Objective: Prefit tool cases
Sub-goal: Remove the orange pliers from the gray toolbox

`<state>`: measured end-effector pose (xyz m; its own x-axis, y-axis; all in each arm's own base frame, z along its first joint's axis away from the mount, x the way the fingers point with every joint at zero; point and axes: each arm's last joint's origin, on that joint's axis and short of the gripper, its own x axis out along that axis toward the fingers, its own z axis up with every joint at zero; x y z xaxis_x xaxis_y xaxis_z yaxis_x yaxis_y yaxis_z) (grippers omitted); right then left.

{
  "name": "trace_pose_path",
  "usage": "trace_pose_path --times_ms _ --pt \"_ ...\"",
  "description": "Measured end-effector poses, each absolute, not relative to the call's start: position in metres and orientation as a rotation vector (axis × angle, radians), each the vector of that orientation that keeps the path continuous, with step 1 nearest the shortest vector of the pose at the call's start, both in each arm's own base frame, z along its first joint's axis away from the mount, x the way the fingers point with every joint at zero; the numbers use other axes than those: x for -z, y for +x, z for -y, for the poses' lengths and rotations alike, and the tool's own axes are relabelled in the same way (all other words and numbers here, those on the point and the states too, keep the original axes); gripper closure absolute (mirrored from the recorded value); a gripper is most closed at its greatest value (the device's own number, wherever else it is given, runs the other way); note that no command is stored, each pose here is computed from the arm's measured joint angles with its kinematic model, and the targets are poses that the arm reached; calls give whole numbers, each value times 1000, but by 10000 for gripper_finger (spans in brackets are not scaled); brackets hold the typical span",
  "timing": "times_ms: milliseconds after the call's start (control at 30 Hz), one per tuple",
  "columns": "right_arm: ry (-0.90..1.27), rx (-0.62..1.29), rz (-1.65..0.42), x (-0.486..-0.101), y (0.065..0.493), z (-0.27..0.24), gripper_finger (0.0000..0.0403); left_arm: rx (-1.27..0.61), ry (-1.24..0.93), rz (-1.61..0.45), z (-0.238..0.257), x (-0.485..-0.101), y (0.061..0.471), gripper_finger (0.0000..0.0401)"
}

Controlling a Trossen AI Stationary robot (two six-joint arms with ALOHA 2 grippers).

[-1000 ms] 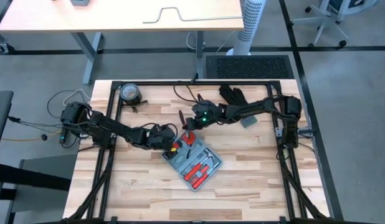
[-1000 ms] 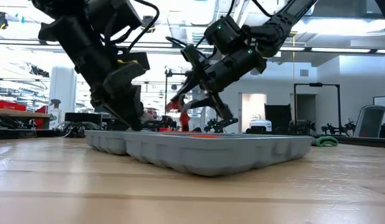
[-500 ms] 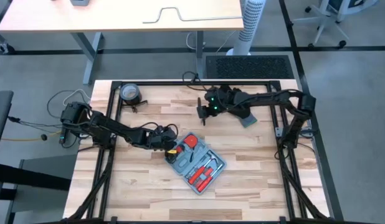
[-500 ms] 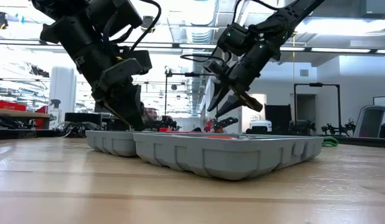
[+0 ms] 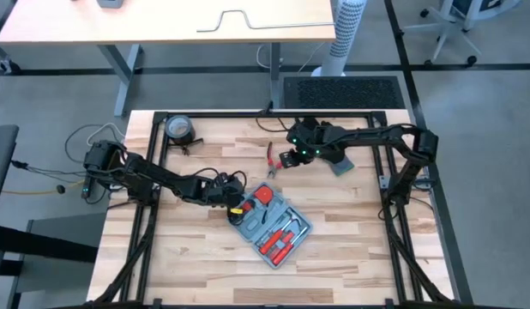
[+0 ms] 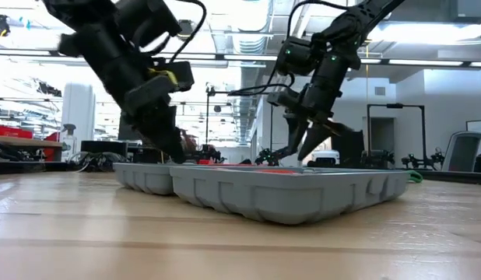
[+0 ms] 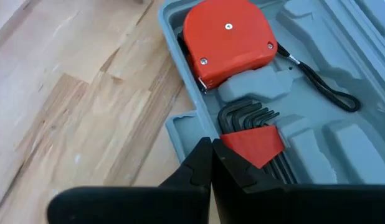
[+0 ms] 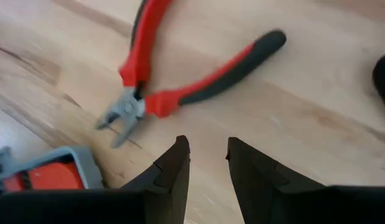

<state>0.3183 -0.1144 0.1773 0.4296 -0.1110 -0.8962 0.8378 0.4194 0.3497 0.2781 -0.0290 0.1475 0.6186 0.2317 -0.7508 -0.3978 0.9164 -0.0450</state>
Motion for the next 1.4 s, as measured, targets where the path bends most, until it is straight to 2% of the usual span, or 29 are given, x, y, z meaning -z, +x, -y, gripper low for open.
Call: trace_pose_path --times_ms 167,333,400,533,900,1100,1267,1400 --pt "957 741 -923 -177 319 114 303 -295 -249 -764 -3 -152 288 401" --pt "973 756 -925 -176 314 123 377 -326 -353 -669 -48 -158 291 401" --pt "961 743 -931 -176 314 125 394 -354 -391 -641 -66 -161 290 401" --pt "964 748 -925 -172 313 131 394 -408 -411 -597 -98 -167 298 401" --pt "1034 749 -939 -148 295 140 400 -362 -440 -776 -155 -136 356 401" --pt "1094 713 -825 -144 290 156 401 -282 -470 -773 -160 -132 375 401" --pt "1186 633 -791 -134 290 171 402 -270 -460 -791 -160 -133 376 401" --pt "1129 662 -793 -138 291 166 402 -262 -465 -823 -158 -138 371 401"
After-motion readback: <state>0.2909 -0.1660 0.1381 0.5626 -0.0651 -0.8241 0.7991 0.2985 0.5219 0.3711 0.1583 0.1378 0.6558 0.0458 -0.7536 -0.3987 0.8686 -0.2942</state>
